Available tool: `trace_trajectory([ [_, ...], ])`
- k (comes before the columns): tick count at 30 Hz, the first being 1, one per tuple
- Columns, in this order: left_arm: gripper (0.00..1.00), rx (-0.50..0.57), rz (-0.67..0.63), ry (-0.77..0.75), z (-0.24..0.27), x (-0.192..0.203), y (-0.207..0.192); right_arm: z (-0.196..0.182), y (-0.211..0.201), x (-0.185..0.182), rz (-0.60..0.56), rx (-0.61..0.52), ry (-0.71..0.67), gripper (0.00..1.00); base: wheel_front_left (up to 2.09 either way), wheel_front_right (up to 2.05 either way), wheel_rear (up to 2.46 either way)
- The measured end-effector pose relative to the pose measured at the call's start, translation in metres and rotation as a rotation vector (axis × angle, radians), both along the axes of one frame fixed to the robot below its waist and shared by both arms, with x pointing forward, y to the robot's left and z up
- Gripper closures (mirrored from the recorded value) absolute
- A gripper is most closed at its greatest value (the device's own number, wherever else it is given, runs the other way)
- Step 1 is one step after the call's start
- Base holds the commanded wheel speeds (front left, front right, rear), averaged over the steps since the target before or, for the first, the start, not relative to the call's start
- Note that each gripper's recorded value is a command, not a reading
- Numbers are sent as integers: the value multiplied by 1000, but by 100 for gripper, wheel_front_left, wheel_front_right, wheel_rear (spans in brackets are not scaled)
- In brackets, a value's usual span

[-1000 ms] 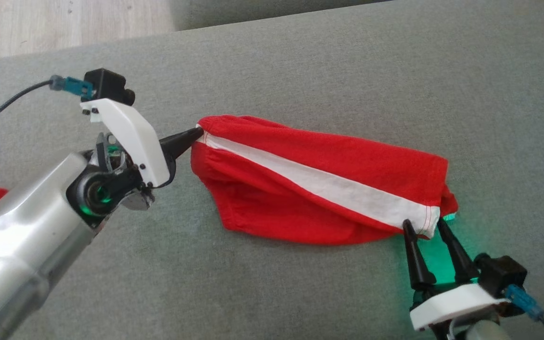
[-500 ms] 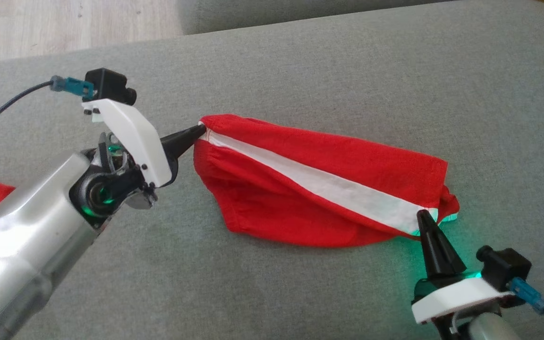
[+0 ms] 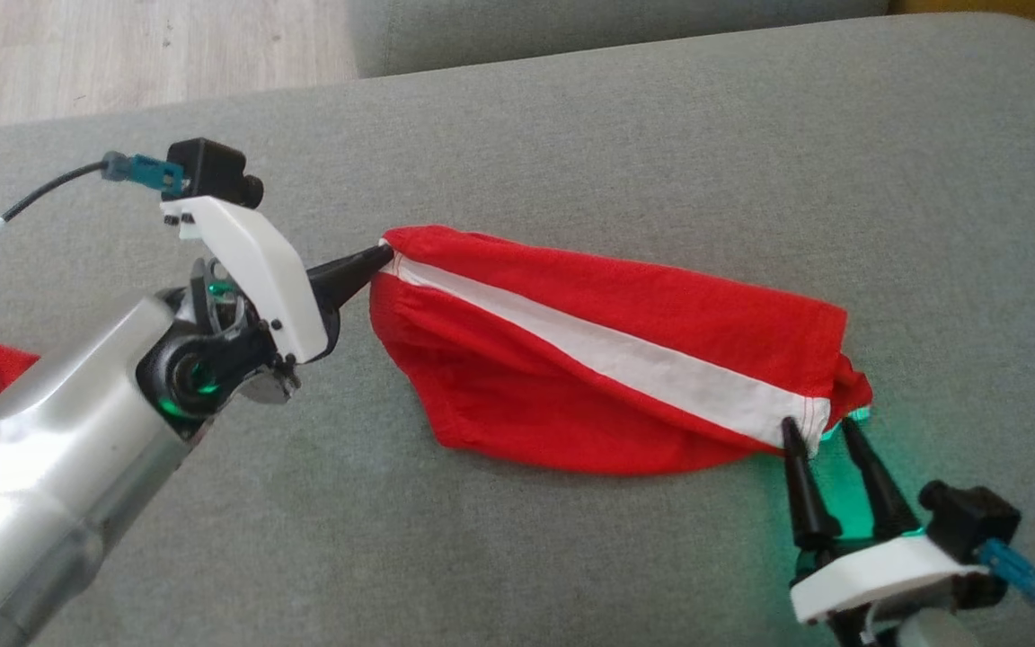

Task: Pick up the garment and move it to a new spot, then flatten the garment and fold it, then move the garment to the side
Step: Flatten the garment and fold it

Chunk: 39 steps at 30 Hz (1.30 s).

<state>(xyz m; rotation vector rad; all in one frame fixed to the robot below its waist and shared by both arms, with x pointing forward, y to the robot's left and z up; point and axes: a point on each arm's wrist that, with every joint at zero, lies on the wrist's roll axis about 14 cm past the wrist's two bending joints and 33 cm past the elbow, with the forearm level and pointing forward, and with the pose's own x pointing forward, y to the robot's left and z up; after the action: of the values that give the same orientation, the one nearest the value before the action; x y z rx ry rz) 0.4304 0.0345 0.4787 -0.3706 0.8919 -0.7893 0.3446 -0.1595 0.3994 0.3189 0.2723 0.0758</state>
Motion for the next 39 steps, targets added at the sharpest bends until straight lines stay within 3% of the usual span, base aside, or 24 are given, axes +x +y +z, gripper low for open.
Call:
trace_trajectory([
  [5, 100, 2, 2, 1, 0, -1, 1, -7, 10, -4, 23, 20, 26, 0, 0, 0, 0],
  [6, 100, 2, 3, 1, 0, -1, 1, -7, 11, -4, 25, 25, 28, 20, 0, 0, 0],
  [8, 100, 2, 5, 2, -1, -1, 2, -7, 14, -3, 36, 26, 26, 89, 0, 0, 0],
  [9, 100, 3, 6, 3, -1, -1, 3, -5, 15, -1, 39, 24, 18, 100, 0, 0, 0],
  [15, 100, -3, 23, -70, 4, 6, 4, 26, 8, 16, 41, -21, -93, 100, 0, 0, 0],
  [19, 100, -22, 67, -206, 17, 28, 5, 71, -6, 50, 15, -53, -246, 100, 0, 0, 0],
  [24, 100, -27, 117, -507, 64, 84, 2, 157, -24, 126, 42, -162, -508, 100, 0, 0, 0],
  [26, 100, -38, 118, -622, 91, 108, -6, 199, -34, 158, 42, -211, -617, 100, 0, 0, 0],
  [27, 100, -46, 126, -725, 115, 128, -14, 237, -43, 185, 43, -270, -710, 100, 0, 0, 0],
  [31, 100, -109, 201, -868, 157, 162, -16, 298, -47, 220, 42, -332, -863, 100, 0, 0, 0],
  [34, 100, -152, 250, -911, 169, 174, -13, 309, -40, 234, 67, -355, -901, 100, 0, 0, 0],
  [39, 100, -185, 270, -914, 147, 172, -9, 282, -42, 241, 68, -330, -855, 100, 0, 0, 0],
])
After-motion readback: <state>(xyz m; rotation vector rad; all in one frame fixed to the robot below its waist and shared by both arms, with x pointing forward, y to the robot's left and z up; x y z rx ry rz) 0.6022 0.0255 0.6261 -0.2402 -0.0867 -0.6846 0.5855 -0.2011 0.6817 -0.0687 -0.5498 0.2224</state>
